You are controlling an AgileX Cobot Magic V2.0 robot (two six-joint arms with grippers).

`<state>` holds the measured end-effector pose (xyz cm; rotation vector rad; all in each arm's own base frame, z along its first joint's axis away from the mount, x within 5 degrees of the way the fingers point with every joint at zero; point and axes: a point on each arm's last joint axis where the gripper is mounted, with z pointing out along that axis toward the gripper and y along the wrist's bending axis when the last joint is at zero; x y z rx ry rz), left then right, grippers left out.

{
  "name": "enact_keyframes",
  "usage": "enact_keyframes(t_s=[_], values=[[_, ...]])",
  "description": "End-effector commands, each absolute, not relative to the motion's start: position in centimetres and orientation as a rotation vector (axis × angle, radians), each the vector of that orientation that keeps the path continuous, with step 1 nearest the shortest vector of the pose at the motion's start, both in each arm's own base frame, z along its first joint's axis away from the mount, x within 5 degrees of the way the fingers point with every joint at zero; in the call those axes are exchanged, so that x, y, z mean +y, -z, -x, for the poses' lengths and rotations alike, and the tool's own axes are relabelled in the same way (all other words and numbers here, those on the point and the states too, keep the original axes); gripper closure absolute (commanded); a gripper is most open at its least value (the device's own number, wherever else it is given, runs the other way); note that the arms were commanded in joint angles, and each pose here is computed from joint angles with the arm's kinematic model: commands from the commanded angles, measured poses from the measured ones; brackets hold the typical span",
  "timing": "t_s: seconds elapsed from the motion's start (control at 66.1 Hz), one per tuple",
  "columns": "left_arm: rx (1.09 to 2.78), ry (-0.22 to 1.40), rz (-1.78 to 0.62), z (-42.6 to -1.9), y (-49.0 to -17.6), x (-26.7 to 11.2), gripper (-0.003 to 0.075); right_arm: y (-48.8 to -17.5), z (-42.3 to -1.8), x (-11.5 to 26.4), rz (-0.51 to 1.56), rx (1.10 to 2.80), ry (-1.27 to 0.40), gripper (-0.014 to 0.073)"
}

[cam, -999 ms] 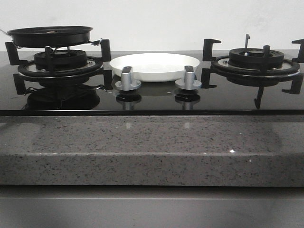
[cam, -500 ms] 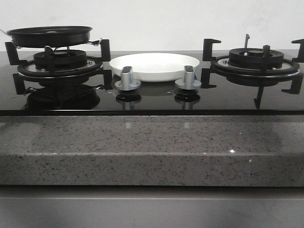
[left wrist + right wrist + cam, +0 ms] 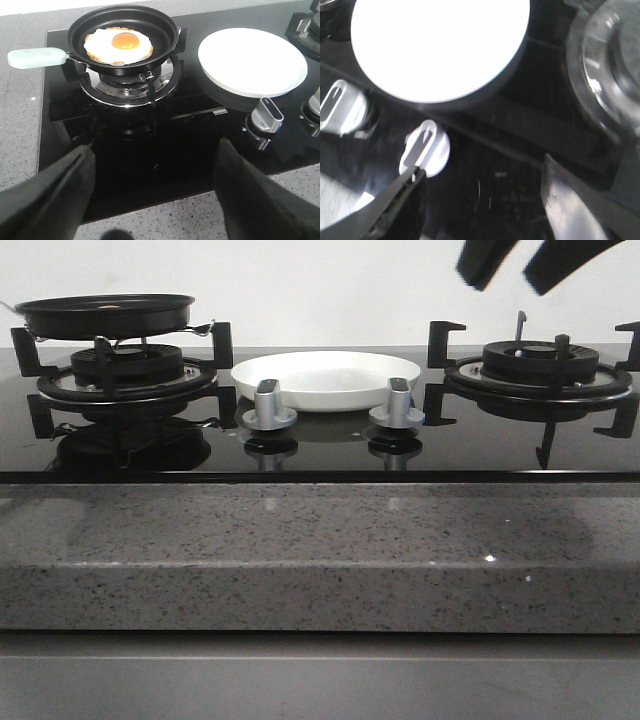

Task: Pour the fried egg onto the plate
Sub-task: 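Lower the right gripper to the rim of the white plate and grasp it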

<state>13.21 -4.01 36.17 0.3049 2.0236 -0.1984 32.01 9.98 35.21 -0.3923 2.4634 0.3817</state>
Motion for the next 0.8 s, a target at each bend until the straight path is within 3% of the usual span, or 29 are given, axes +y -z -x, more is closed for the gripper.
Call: enact_keyframes(t_s=[0.0,0.272,0.5,0.787], values=[[1.935,0.217,-0.297,-13.4,-37.6,-4.2,0.0220,-37.5,-33.3,10.4,0.397,2.387,-0.402,0.0088],[1.933,0.217,-0.297,-13.4,-37.6,-4.2,0.0220,-36.6,-38.2,10.4,0.287,2.496,-0.584,0.0090],[1.933,0.217,-0.297,-13.4,-37.6,-4.2,0.0220,-35.8,-41.2,10.4,0.290,2.510,-0.587,0.0202],[1.933,0.217,-0.297,-13.4,-37.6,-4.2,0.0220,-34.5,-44.3,10.9,0.329,2.537,-0.579,0.0203]])
